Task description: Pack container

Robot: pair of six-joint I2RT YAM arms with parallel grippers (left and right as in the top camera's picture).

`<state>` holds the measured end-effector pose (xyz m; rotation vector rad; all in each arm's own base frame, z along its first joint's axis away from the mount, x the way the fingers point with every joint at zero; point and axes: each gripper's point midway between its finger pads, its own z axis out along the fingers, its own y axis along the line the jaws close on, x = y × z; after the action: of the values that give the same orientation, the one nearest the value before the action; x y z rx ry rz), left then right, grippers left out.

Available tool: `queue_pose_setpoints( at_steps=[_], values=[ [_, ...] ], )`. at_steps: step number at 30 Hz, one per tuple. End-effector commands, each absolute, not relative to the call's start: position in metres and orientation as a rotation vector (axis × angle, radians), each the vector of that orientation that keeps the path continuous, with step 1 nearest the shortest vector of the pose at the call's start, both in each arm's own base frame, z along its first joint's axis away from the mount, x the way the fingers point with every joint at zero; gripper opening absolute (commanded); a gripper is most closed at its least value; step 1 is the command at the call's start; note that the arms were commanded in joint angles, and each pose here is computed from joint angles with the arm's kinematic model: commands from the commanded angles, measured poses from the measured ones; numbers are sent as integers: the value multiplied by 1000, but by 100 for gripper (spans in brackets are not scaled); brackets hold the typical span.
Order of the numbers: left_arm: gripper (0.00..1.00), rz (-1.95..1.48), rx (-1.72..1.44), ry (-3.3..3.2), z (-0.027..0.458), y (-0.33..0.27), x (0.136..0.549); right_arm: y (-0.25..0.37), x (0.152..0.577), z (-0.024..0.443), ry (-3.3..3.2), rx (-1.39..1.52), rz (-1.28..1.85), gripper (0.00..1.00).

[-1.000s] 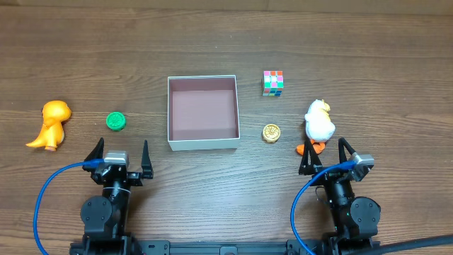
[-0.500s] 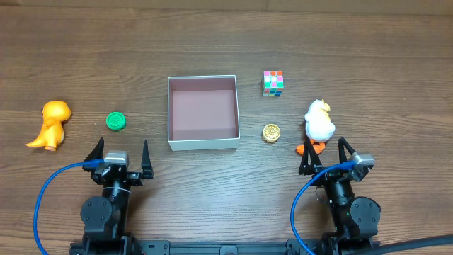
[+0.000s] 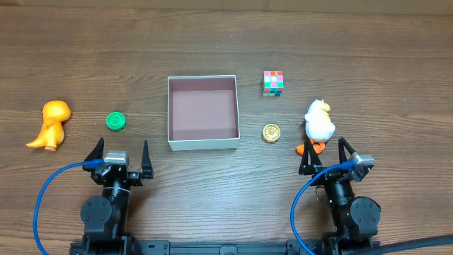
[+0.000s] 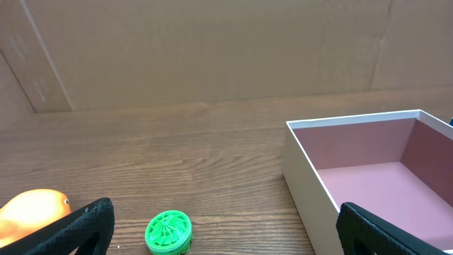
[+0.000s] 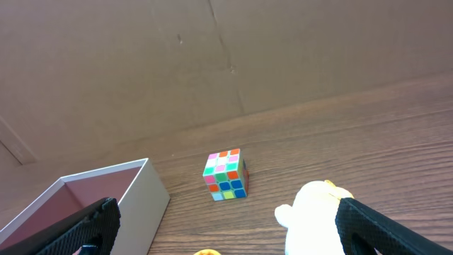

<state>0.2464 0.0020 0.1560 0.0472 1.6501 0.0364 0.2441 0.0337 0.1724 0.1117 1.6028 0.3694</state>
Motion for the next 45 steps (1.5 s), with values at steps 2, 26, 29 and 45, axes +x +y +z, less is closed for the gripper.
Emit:
queue_pose_setpoints(
  at_steps=[2,26,29,45],
  values=[
    [100,34,72,1648,156,0,246,35,244,171,1598,105,371,100],
    [100,34,72,1648,156,0,246,35,244,171,1598,105,371,100],
    [100,34,72,1648,156,0,246,35,244,171,1598,105,371,100],
    [100,34,72,1648,156,0,246,7,246,171,1576,230,237,100]
  ],
)
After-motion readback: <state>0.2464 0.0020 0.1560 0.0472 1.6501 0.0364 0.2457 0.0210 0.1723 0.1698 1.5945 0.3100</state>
